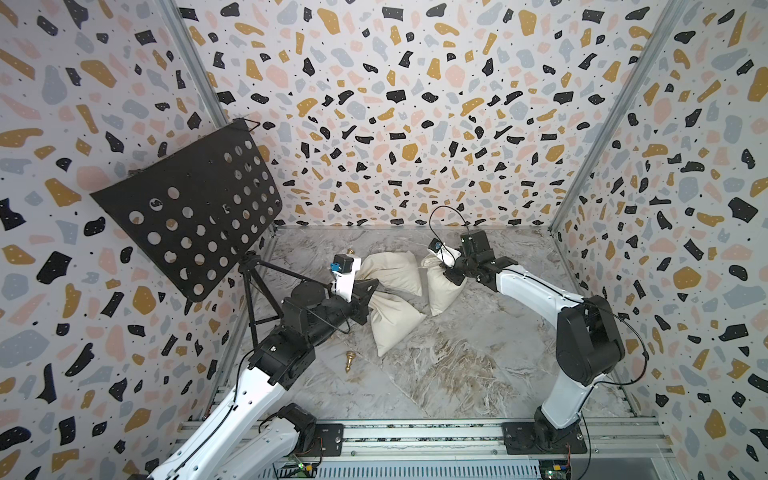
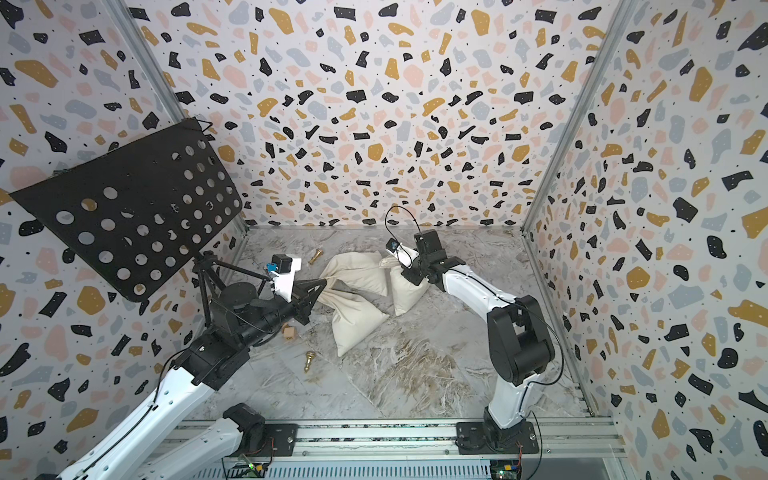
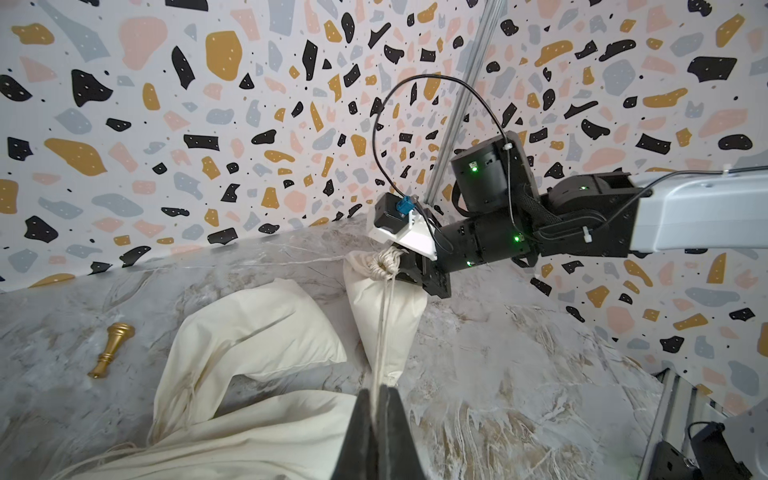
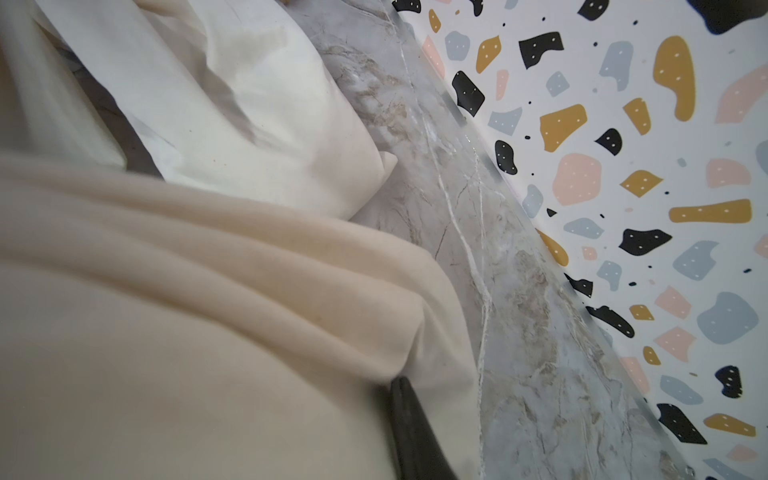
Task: Close the soil bag
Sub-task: Frap the soil bag at the center of the board.
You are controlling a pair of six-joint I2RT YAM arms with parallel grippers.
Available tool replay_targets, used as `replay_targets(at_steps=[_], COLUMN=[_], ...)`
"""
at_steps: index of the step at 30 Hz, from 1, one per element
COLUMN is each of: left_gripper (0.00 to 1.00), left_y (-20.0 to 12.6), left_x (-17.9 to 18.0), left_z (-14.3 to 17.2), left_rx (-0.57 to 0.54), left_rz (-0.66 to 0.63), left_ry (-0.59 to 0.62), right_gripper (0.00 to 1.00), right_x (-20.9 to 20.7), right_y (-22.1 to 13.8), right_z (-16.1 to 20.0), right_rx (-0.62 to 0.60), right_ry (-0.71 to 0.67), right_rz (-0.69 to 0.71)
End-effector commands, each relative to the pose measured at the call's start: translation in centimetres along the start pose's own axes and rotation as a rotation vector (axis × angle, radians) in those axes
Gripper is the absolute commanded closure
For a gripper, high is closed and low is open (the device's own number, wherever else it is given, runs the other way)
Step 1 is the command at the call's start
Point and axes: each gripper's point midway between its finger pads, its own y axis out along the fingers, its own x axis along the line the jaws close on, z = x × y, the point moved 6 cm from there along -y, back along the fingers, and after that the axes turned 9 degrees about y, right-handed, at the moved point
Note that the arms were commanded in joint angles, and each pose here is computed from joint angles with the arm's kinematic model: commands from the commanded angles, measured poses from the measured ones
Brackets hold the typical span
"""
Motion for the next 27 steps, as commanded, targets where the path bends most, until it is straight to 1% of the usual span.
replay_targets(at_steps=[1, 3, 5, 7, 12, 17, 20, 24, 27], left_gripper=[1.0, 1.0, 1.0, 1.0, 1.0, 1.0, 1.0, 1.0, 1.0], left_y=[-0.3, 0.7, 1.5, 2.0, 3.1, 3.2, 2.8, 1.9, 1.1], left_x=[1.2, 1.9, 2.2, 2.4, 3.1, 3.4, 3.4, 3.3, 3.1], left_z=[-4.0, -2.5, -1.5, -0.9, 0.3, 0.5, 0.0, -0.9, -2.0], left_rx=[-0.234, -0.194, -0.162, -0.145, -0.103, -0.089, -0.106, -0.139, -0.177], left_rz=[-0.096, -0.139, -0.155, -0.163, -0.18, -0.18, -0.176, -0.182, -0.179], left_ry=[0.023, 0.019, 0.019, 0.021, 0.018, 0.015, 0.015, 0.019, 0.021], right_gripper=[0.81, 0.78, 0.73, 0.65, 0.44, 0.3, 0.26, 0.25, 0.25], right_x=[-1.7, -1.6, -1.4, -0.4, 2.8, 6.8, 8.4, 10.4, 11.4], right_y=[-0.7, -0.8, -1.4, -2.5, -5.8, -7.7, -7.8, -7.0, -6.2], right_z=[3.1, 3.2, 2.9, 2.0, -1.9, -5.6, -7.6, -9.4, -10.9], right_rx=[0.096, 0.104, 0.1, 0.057, -0.141, -0.339, -0.405, -0.435, -0.495], right_ry=[0.086, 0.092, 0.087, 0.069, -0.006, -0.099, -0.13, -0.165, -0.19], right_rz=[0.057, 0.051, 0.037, -0.026, -0.165, -0.31, -0.357, -0.431, -0.466])
